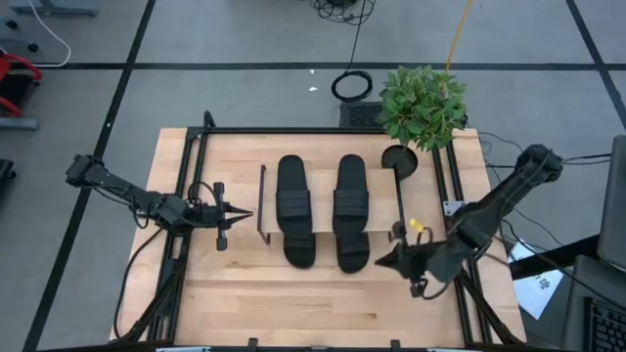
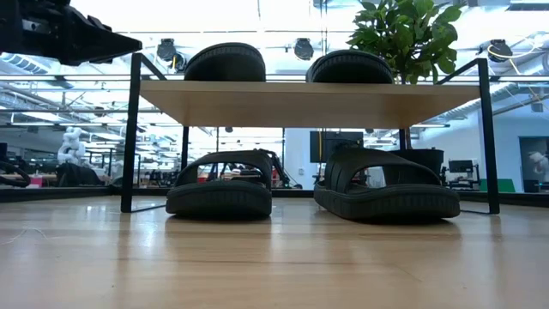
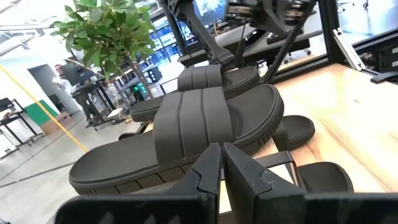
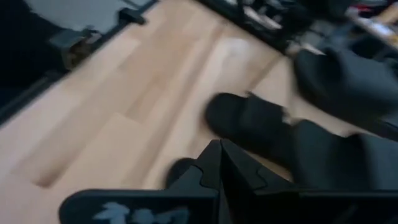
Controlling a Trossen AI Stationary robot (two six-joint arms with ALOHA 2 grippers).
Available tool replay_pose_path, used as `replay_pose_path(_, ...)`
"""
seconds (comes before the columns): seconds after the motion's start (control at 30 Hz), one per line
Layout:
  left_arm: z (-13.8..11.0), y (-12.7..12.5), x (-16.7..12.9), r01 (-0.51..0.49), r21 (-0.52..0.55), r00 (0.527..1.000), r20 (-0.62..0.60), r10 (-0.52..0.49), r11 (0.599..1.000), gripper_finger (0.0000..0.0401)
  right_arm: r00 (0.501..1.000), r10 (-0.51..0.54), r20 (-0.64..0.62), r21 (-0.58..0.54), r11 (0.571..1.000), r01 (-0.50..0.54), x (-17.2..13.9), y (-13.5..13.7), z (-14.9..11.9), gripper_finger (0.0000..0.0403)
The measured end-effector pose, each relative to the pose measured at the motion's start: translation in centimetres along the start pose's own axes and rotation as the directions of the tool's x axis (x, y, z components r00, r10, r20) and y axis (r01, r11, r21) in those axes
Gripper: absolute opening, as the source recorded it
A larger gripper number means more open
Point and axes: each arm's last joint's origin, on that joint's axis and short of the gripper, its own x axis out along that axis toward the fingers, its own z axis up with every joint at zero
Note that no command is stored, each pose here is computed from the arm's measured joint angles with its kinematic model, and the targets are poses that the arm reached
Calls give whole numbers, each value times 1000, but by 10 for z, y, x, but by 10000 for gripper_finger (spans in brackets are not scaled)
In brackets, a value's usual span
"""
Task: Pick and place slides into the shelf
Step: Adjust the shelf
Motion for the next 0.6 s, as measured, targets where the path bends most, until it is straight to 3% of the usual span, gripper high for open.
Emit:
replay_pose_path(0.17, -1, -1, 0, 13, 15, 1000, -4, -13, 1000, 26, 997, -83, -7, -9, 997, 83, -15, -13, -14, 0)
replay_pose_path(0.23, 0, -1, 0, 27, 55, 1000, 7, -27, 998, 26, 995, -95, 1, -5, 995, 95, -19, -17, -21, 0)
replay_pose_path(0.33, 2, -2, -1, 20, 124, 999, 24, -23, 992, 26, 981, -192, 9, 8, 981, 192, -26, -23, -31, 0)
replay_pose_path(0.47, 6, 3, -1, -100, 159, 995, 27, 97, 982, 26, 942, -336, 14, 29, 942, 335, -36, -32, -41, 0)
replay_pose_path(0.6, 4, 8, -2, -252, 162, 965, -34, 261, 954, 26, 912, -407, 41, 80, 912, 403, -48, -40, -42, 0)
